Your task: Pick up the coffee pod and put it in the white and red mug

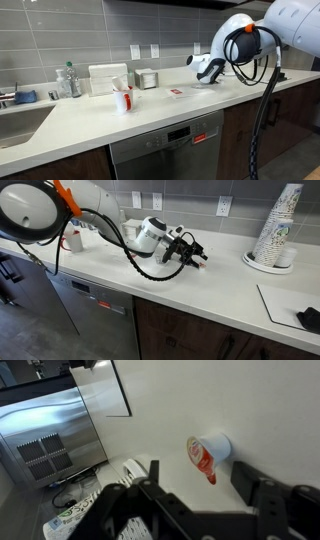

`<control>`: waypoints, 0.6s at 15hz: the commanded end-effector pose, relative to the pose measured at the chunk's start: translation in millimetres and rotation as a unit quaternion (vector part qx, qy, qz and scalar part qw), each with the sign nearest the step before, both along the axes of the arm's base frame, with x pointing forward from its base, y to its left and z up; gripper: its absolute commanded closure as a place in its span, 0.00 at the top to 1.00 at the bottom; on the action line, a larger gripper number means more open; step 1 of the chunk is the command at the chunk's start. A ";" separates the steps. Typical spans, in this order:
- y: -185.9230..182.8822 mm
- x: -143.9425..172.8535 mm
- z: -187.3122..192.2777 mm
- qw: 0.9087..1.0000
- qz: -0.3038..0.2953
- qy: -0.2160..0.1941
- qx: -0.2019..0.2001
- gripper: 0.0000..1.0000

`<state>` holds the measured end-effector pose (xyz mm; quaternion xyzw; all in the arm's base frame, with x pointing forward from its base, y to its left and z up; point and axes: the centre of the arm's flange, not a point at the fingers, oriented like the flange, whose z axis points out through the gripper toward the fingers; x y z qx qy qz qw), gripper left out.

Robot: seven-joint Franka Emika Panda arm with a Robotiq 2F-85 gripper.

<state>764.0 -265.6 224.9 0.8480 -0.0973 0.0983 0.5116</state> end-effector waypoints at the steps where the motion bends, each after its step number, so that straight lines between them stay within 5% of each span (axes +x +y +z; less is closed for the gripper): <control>1: -8.1 16.0 -11.3 1.000 0.006 0.007 -0.004 0.44; 6: -4.6 15.6 -13.0 1.000 0.008 0.010 -0.006 0.06; 9: -2.3 16.0 -10.2 1.000 0.010 0.010 -0.007 0.00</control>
